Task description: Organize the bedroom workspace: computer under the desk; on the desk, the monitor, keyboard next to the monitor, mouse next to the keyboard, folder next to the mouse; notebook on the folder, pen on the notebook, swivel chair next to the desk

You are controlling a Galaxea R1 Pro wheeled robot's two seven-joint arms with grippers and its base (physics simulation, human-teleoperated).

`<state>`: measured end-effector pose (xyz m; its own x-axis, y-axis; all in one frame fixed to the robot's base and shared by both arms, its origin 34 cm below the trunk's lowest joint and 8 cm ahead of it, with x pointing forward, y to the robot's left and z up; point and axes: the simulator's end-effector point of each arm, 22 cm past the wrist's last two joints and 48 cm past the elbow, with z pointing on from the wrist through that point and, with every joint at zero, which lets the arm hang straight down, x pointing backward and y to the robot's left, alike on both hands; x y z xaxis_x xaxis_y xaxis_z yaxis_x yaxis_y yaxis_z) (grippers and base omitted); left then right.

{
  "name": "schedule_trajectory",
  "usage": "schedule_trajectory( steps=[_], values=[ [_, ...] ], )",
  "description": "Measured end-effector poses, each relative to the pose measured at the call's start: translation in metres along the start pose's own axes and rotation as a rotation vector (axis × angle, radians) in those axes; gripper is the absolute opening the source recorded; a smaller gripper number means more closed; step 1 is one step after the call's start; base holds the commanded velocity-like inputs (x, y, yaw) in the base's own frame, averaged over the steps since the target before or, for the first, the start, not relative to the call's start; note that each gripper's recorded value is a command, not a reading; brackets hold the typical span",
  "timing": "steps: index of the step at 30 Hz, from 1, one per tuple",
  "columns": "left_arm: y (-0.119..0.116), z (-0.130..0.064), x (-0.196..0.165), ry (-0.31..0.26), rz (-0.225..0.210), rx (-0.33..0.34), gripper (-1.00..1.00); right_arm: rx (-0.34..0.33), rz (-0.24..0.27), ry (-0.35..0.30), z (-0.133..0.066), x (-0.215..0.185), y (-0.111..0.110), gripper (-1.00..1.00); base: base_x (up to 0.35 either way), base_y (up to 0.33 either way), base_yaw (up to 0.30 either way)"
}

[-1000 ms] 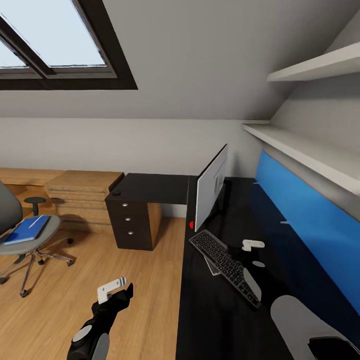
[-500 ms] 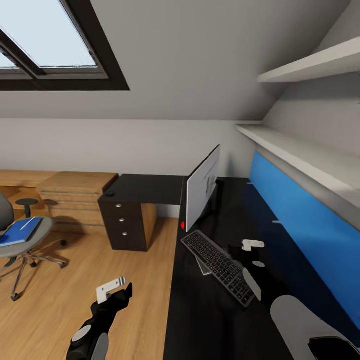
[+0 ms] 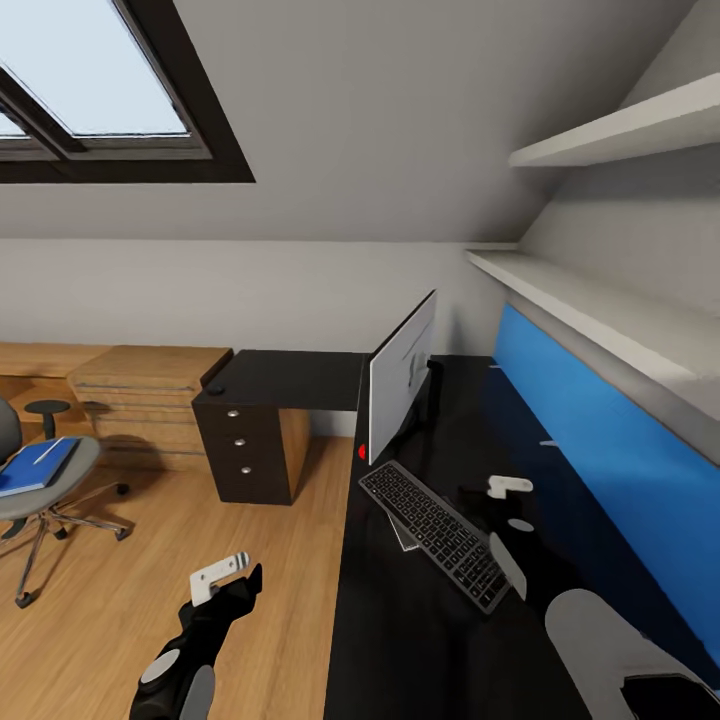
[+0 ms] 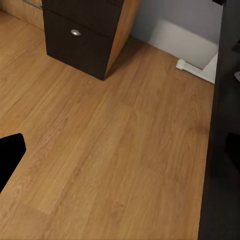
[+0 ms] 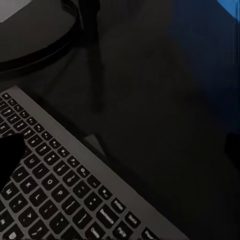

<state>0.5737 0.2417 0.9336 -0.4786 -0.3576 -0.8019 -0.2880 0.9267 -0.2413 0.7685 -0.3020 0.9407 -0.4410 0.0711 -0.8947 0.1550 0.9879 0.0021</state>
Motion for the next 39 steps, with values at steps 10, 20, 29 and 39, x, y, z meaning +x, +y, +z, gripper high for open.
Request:
schedule_trajectory(
  steps=[10, 20, 29, 39],
  values=[
    [0.020, 0.002, -0.002, 0.002, -0.006, -0.035, 1.00, 0.071, -0.005, -0.006, 0.010, -0.036, -0.022, 1.00, 0.000, 0.000, 0.000],
    [0.026, 0.002, -0.006, -0.004, -0.005, -0.043, 1.00, 0.122, -0.002, 0.070, 0.029, -0.090, -0.035, 1.00, 0.000, 0.000, 0.000],
    [0.021, -0.007, -0.038, -0.073, -0.027, -0.027, 1.00, 0.095, 0.005, 0.108, 0.031, -0.087, -0.026, 1.00, 0.000, 0.000, 0.000],
    [0.011, -0.009, -0.035, -0.031, -0.078, 0.013, 1.00, 0.089, 0.094, 0.157, 0.031, -0.071, -0.047, 1.00, 0.000, 0.000, 0.000]
  ],
)
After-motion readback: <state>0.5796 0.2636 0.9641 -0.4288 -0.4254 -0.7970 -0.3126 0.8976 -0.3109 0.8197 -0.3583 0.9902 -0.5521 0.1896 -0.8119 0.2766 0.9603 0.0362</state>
